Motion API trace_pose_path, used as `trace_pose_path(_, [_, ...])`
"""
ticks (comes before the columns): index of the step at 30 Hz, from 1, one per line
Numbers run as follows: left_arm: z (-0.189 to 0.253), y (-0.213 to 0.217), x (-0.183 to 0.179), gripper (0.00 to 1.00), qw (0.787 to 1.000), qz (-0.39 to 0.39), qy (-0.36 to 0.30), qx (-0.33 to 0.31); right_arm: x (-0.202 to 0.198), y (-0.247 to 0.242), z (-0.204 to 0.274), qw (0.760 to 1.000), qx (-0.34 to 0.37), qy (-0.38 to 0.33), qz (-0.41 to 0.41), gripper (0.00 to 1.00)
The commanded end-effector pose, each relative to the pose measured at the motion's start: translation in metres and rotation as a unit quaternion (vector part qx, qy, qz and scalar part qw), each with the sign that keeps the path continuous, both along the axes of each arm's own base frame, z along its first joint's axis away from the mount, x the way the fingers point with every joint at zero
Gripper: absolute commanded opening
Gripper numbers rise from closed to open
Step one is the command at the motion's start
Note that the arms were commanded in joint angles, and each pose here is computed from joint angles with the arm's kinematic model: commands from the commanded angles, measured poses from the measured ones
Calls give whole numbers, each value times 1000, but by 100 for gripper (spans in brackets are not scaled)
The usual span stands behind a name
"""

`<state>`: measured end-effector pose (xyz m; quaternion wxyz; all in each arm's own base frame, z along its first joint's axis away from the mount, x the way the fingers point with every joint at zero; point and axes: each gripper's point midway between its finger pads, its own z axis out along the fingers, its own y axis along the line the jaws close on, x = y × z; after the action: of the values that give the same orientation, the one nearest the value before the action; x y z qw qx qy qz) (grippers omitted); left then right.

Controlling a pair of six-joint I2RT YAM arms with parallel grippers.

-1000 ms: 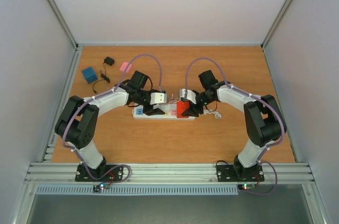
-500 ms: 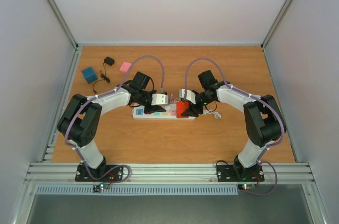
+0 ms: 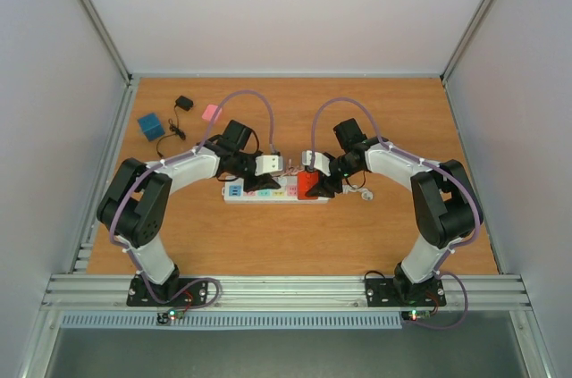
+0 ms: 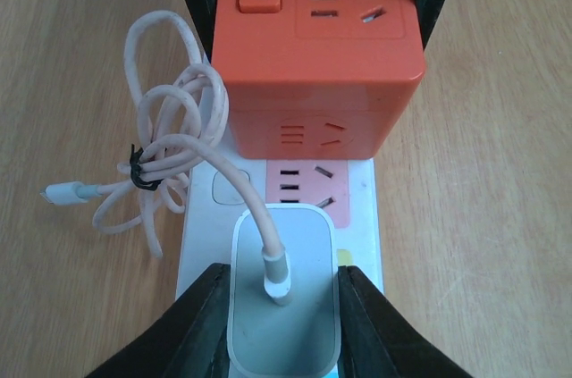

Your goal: Pull the plug off the socket

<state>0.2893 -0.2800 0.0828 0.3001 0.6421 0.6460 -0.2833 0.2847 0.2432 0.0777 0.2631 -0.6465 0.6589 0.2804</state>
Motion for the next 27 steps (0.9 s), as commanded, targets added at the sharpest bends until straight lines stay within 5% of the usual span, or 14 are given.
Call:
trace_pose_path(1, [51,-25,-2,19,995,-38,-11,-91,-5,-1,-15,1000,-22,10,4,36])
trace_pose_path(12, [52,-17,-7,18,993,-54,-75,-77,-1,-2,-17,999,-27,18,-10,35])
trace_pose_path(27, [79,10,16,18,995,35,-20,-88,1,-2,-15,1000,-26,14,-10,36])
